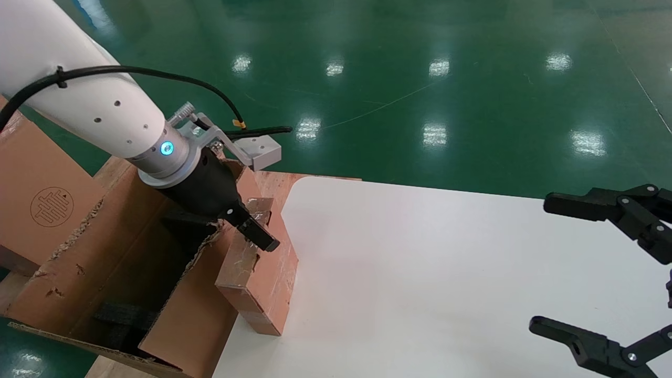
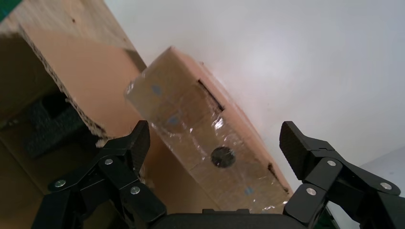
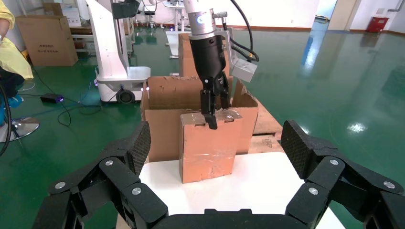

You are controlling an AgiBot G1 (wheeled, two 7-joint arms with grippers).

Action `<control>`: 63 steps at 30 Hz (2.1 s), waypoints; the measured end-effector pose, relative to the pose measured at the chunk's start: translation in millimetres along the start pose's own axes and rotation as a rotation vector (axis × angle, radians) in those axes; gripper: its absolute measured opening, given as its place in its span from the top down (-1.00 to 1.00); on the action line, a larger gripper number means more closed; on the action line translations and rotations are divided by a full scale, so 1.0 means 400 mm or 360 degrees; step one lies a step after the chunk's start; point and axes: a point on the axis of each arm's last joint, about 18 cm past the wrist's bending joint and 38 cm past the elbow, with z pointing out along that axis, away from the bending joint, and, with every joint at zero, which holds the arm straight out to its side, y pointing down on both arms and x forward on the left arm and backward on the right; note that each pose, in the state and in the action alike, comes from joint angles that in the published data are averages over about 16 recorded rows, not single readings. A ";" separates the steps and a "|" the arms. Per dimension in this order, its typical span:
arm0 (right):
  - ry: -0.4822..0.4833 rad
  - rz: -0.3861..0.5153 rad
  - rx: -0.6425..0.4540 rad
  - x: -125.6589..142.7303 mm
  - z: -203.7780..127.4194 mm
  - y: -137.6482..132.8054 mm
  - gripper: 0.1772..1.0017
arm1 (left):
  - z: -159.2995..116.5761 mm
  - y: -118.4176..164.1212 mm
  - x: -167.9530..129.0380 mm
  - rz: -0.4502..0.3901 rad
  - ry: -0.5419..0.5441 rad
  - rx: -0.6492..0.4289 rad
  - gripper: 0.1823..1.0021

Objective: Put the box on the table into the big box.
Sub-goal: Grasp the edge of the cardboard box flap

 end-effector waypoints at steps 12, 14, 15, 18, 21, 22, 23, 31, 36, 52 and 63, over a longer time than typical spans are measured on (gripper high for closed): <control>0.0000 0.0000 0.0000 0.000 0.000 0.000 -1.00 | 0.001 -0.002 0.028 -0.0065 0.0014 -0.0065 -1.00; 0.0000 0.0000 0.0000 0.000 0.000 0.000 -1.00 | -0.001 -0.004 0.035 -0.0072 0.0018 -0.0074 -1.00; 0.0000 0.0000 0.0000 0.000 0.000 0.000 -1.00 | -0.002 -0.004 0.038 -0.0077 0.0017 -0.0078 -1.00; 0.0000 0.0000 0.0000 0.000 0.000 0.000 -1.00 | -0.006 -0.006 0.037 -0.0091 0.0003 -0.0085 -1.00; 0.0000 0.0000 0.0000 0.000 0.000 0.000 -1.00 | -0.010 -0.007 0.033 -0.0105 -0.0020 -0.0087 -1.00; 0.0000 0.0000 0.0000 0.000 0.000 0.000 -1.00 | -0.012 -0.008 0.032 -0.0109 -0.0029 -0.0087 -1.00; 0.0000 0.0000 0.0000 0.000 0.000 0.000 -1.00 | -0.014 -0.008 0.030 -0.0114 -0.0036 -0.0086 -1.00; 0.0000 0.0000 0.0000 0.000 0.000 0.000 -1.00 | -0.031 -0.013 0.021 -0.0151 -0.0083 -0.0076 -1.00; 0.0000 0.0000 0.0000 0.000 0.000 0.000 -1.00 | -0.033 -0.012 0.023 -0.0169 -0.0080 -0.0086 -1.00; 0.0000 0.0000 0.0000 0.000 0.000 0.000 -1.00 | -0.031 -0.002 0.035 -0.0210 -0.0058 -0.0147 -1.00; 0.0000 0.0000 0.0000 0.000 0.000 0.000 -1.00 | -0.025 0.012 0.040 -0.0233 -0.0039 -0.0189 -1.00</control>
